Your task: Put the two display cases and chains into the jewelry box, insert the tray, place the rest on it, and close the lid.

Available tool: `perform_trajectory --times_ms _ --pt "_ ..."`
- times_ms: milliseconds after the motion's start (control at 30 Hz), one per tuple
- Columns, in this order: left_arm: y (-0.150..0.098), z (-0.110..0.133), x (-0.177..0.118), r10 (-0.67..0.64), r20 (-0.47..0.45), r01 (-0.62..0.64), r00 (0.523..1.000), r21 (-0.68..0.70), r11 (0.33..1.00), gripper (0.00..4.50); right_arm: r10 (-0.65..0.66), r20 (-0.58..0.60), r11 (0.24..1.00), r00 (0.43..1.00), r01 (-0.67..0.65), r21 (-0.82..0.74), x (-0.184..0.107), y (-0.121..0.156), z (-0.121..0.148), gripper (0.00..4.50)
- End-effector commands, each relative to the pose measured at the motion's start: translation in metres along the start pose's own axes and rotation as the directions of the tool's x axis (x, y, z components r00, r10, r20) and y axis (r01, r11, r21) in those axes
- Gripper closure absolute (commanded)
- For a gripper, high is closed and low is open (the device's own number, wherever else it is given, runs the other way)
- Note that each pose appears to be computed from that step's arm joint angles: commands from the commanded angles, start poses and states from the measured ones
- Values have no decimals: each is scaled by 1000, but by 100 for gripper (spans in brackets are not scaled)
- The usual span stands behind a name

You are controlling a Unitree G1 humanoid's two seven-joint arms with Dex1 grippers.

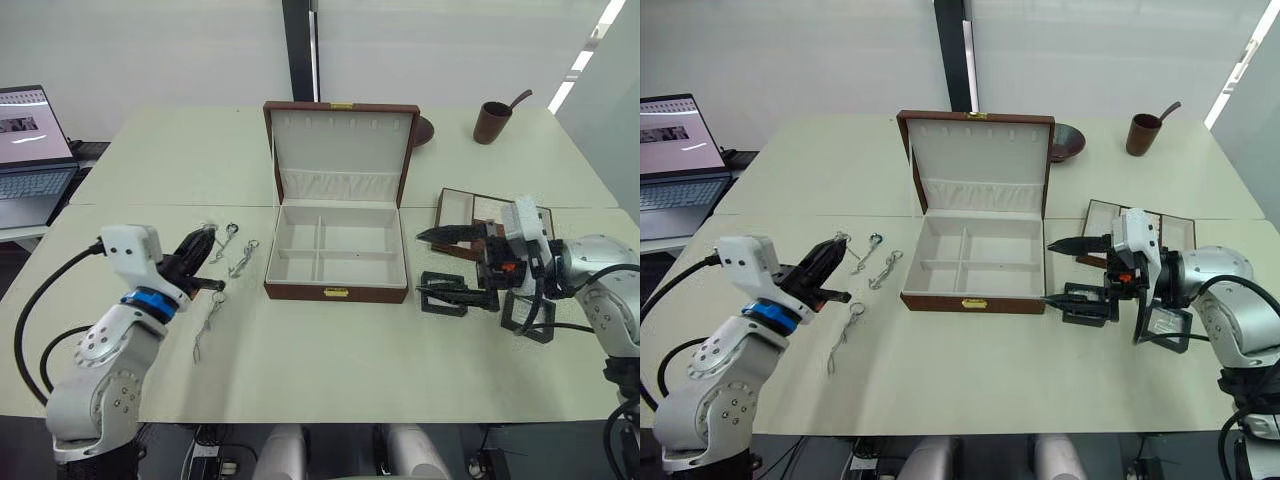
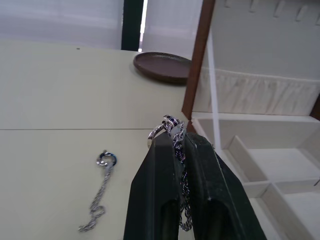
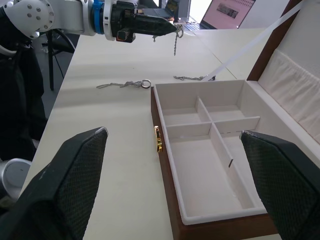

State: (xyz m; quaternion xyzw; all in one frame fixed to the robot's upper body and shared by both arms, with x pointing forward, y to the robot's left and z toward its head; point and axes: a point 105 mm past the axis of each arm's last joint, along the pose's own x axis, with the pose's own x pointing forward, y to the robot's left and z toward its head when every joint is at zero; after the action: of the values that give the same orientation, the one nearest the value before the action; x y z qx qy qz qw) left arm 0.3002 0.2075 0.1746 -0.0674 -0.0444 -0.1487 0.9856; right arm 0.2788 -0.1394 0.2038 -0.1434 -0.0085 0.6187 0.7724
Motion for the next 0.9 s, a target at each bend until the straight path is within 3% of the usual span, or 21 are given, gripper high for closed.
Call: perform_trajectory --times_ms 33,400,900 --pt "-19 10 9 -45 39 45 998 5 999 446 -38 36 999 999 40 -36 -7 -8 15 0" --pt "-69 -3 59 -144 32 145 989 -47 988 446 -153 39 988 987 154 -13 -16 -20 11 0" --pt "-65 -19 92 -75 -19 74 997 -30 997 446 -196 34 981 980 196 3 -19 -13 11 0"
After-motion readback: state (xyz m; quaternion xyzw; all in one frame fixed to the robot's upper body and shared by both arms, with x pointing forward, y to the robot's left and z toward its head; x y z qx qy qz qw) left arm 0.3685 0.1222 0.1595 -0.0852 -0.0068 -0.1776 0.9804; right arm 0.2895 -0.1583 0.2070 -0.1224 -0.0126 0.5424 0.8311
